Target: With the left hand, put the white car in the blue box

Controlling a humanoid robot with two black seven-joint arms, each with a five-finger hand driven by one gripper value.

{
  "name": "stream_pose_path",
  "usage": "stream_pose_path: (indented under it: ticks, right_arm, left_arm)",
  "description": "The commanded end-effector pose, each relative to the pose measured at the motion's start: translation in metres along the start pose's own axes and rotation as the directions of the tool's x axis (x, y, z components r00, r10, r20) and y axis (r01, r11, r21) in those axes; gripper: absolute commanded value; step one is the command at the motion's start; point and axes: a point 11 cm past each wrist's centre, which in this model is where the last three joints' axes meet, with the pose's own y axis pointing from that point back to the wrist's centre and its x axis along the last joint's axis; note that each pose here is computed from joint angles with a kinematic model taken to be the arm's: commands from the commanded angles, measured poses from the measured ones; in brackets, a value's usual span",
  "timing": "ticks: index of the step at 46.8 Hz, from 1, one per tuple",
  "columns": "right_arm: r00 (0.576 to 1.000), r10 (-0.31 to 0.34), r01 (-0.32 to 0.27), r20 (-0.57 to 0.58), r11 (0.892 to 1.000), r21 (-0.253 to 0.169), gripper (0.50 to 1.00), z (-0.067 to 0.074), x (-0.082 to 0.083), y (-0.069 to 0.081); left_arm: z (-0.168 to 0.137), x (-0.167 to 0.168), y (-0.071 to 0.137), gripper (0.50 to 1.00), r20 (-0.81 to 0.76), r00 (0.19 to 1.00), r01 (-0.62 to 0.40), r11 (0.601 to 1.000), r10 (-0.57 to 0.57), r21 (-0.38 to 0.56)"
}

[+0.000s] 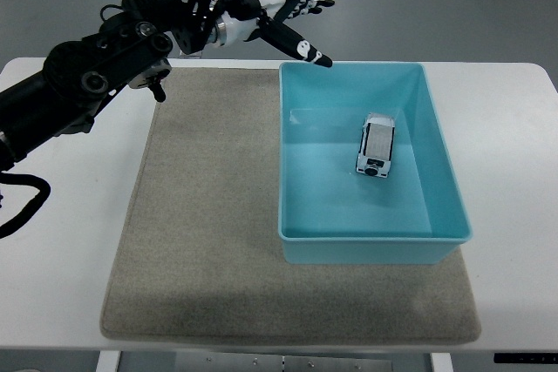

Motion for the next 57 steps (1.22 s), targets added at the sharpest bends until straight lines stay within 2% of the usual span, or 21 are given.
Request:
stream_pose_path:
  ticks: [1,6,9,19,26,36,40,57]
  right_arm:
    - [1.0,-0.001,0.001,0.0,1.0,0.0,0.936,0.0,0.0,0.0]
    - [1.0,0.0,0.0,0.0,1.0,0.0,0.936,0.0,0.0,0.0]
    - [1.0,0.0,0.0,0.0,1.0,0.0,0.936,0.0,0.0,0.0]
    - [1.0,0.0,0.0,0.0,1.0,0.0,0.936,0.0,0.0,0.0]
    - [1.0,0.0,0.0,0.0,1.0,0.0,0.936,0.0,0.0,0.0]
    - [1.0,-0.005,0.005,-0.005,1.0,-0.003,0.936,0.001,-0.001,0.0]
    - [1.0,-0.029,0.029,0.0,1.0,-0.011,0.936,0.007,-0.007,0.0]
    - [1.0,-0.03,0.03,0.004,1.0,0.0,0.936,0.007,-0.007,0.0]
  left_arm:
    - [-0.002,0.025,0.017,1.0,-0.124,0.99,-0.071,0.997,0.068,-0.019]
    - [-0.015,0.052,0.042,1.0,-0.273,0.95,-0.161,0.987,0.149,-0.02]
    - [-0.034,0.057,0.056,1.0,-0.378,0.908,-0.197,0.98,0.182,-0.001]
    - [-0.097,0.064,0.095,1.0,-0.678,0.683,-0.24,0.96,0.271,0.141]
    - [-0.109,0.078,0.117,1.0,-0.772,0.575,-0.282,0.951,0.273,0.127]
    - [-0.131,0.072,0.135,1.0,-0.832,0.491,-0.323,0.941,0.259,0.102]
    - [-0.132,0.072,0.135,1.0,-0.833,0.488,-0.326,0.94,0.259,0.102]
    - [-0.139,0.065,0.137,1.0,-0.837,0.481,-0.314,0.943,0.26,0.113]
